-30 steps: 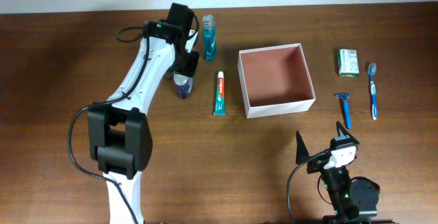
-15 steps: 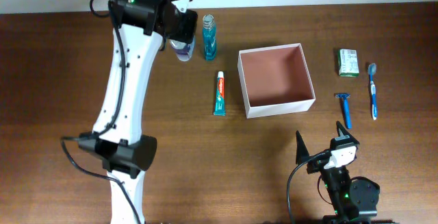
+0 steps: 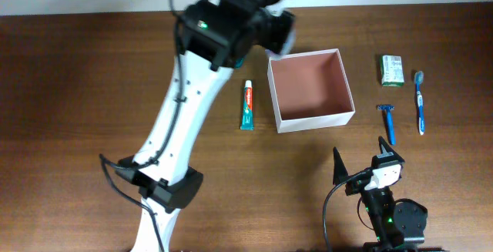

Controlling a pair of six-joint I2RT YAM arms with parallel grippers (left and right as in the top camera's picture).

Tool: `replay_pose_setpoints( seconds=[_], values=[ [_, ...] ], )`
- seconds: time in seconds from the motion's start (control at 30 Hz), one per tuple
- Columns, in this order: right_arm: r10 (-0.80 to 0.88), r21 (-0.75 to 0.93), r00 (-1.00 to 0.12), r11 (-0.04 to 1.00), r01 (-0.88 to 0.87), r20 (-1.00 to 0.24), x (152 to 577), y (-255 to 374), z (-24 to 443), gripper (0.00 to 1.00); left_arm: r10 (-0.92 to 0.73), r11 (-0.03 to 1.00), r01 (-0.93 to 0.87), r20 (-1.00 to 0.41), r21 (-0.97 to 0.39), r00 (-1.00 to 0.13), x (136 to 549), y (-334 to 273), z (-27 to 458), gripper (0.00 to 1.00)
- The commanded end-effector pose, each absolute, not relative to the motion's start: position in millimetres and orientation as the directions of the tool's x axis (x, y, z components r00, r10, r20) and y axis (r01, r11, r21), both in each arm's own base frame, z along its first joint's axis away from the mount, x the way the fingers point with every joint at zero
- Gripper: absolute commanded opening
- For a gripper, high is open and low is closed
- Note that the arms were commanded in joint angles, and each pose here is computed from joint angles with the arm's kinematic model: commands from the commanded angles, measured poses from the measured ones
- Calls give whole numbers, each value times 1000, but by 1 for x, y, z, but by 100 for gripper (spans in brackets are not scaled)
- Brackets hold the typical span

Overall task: Pack container
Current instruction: 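Lift the soap bottle with the left gripper and lower it into the pink box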

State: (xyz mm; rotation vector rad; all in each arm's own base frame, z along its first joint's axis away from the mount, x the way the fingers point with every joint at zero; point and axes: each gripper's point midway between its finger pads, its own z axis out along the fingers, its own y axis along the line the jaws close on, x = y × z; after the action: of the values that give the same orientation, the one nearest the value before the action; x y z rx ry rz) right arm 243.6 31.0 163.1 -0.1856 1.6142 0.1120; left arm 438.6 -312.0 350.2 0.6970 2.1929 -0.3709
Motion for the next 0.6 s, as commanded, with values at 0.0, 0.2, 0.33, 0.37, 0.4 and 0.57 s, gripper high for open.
replay_pose_setpoints(
  seconds=[0.0, 0.2, 0.33, 0.37, 0.4, 0.57],
  values=[
    [-51, -42, -46, 982, -184, -998, 244, 31, 161, 99, 354, 782, 622, -788, -47, -504, 442, -339, 347, 29],
    [-51, -42, -46, 982, -184, -998, 244, 31, 161, 99, 402, 778, 626, -726, -50, -558, 460, -360, 288, 30],
    [-51, -42, -46, 982, -184, -998, 244, 31, 161, 99, 426, 780, 624, -686, -51, -590, 468, -366, 254, 30],
    [-51, -42, -46, 982, -184, -998, 244, 31, 161, 99, 431, 780, 623, -678, -52, -596, 470, -368, 246, 30],
    [-51, -42, -46, 982, -184, -998, 244, 31, 161, 98, 435, 781, 623, -671, -52, -601, 472, -369, 239, 30],
    [-51, -42, -46, 982, -184, -998, 244, 31, 161, 99, 456, 783, 620, -629, -53, -630, 477, -372, 207, 30]
  ],
)
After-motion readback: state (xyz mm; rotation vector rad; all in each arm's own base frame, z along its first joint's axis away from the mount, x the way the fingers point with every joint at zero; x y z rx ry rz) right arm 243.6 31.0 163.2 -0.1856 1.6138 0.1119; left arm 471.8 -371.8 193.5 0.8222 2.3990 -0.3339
